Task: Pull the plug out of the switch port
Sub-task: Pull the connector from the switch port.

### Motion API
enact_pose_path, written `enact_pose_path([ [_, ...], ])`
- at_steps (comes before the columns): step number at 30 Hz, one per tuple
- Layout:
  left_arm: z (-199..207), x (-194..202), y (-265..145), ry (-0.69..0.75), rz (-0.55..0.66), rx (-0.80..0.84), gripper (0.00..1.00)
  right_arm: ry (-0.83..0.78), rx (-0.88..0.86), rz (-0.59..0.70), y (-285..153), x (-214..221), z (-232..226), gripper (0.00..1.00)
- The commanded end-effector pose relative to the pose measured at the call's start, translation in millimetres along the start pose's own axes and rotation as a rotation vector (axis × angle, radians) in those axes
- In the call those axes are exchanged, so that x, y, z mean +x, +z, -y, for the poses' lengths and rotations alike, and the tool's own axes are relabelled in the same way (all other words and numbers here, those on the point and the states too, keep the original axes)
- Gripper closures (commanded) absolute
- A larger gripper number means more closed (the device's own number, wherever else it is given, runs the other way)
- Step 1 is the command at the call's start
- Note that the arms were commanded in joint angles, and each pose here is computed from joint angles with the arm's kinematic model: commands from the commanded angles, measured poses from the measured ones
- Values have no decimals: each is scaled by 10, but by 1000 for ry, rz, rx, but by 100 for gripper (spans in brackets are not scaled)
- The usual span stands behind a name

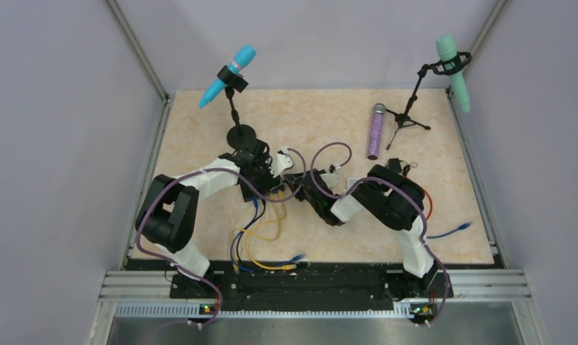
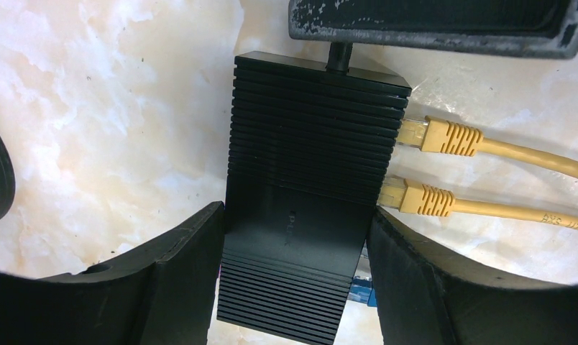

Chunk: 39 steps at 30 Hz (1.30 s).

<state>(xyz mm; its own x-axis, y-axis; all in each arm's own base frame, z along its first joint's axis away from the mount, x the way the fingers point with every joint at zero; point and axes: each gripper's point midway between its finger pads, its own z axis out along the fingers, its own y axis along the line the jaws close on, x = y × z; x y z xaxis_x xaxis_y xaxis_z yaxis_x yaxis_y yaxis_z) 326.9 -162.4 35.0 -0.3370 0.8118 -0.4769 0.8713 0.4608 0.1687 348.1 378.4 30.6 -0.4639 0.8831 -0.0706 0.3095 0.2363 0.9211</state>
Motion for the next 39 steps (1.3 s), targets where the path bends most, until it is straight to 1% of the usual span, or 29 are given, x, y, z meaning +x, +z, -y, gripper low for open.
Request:
enact_pose_path([
  [1, 150, -32, -29, -21, 29, 56, 47, 26, 127, -124, -45, 405, 455, 74],
  [6, 132, -23, -32, -39, 32, 54, 47, 43, 133, -123, -46, 413, 502, 74],
  [9, 120, -23, -39, -41, 34, 49, 47, 21, 129, -132, -67, 448, 450, 74],
  [11, 130, -20, -45, -43, 32, 52, 48, 21, 134, -115, -83, 435, 445, 76],
  [15, 190, -47, -83, -36, 55, 80, 49, 32, 124, -112, -67, 419, 472, 84],
  [18, 220, -53, -108, -27, 68, 90, 49, 39, 116, -119, -61, 381, 504, 97],
  [19, 221, -43, -113, -27, 64, 88, 49, 37, 109, -114, -60, 346, 495, 100],
  [23, 215, -1, -119, -19, 45, 82, 50, -31, 70, -98, -88, 216, 368, 100],
  [27, 158, 86, -92, -25, -2, 55, 51, -182, 48, -70, -111, 128, 200, 100],
  [28, 147, 111, -88, -27, -13, 49, 51, -198, 38, -63, -120, 107, 155, 100],
  [29, 143, 131, -87, -29, -20, 45, 51, -190, 33, -57, -144, 70, 155, 100],
  [30, 139, 144, -88, -30, -25, 40, 51, -132, 40, -69, -164, 45, 184, 100],
  [32, 132, 173, -77, -35, -34, 31, 51, 10, -7, -143, -226, 28, 120, 100],
  [34, 118, 184, -68, -41, -39, 22, 52, 97, -34, -202, -257, 42, 23, 100],
  [35, 115, 179, -67, -41, -38, 22, 52, 103, -43, -219, -273, 71, -26, 100],
  [36, 115, 178, -67, -41, -38, 23, 53, 76, -92, -230, -303, 109, -167, 100],
  [39, 103, 206, -62, -50, -47, 23, 53, -55, -220, -200, -348, 168, -468, 100],
])
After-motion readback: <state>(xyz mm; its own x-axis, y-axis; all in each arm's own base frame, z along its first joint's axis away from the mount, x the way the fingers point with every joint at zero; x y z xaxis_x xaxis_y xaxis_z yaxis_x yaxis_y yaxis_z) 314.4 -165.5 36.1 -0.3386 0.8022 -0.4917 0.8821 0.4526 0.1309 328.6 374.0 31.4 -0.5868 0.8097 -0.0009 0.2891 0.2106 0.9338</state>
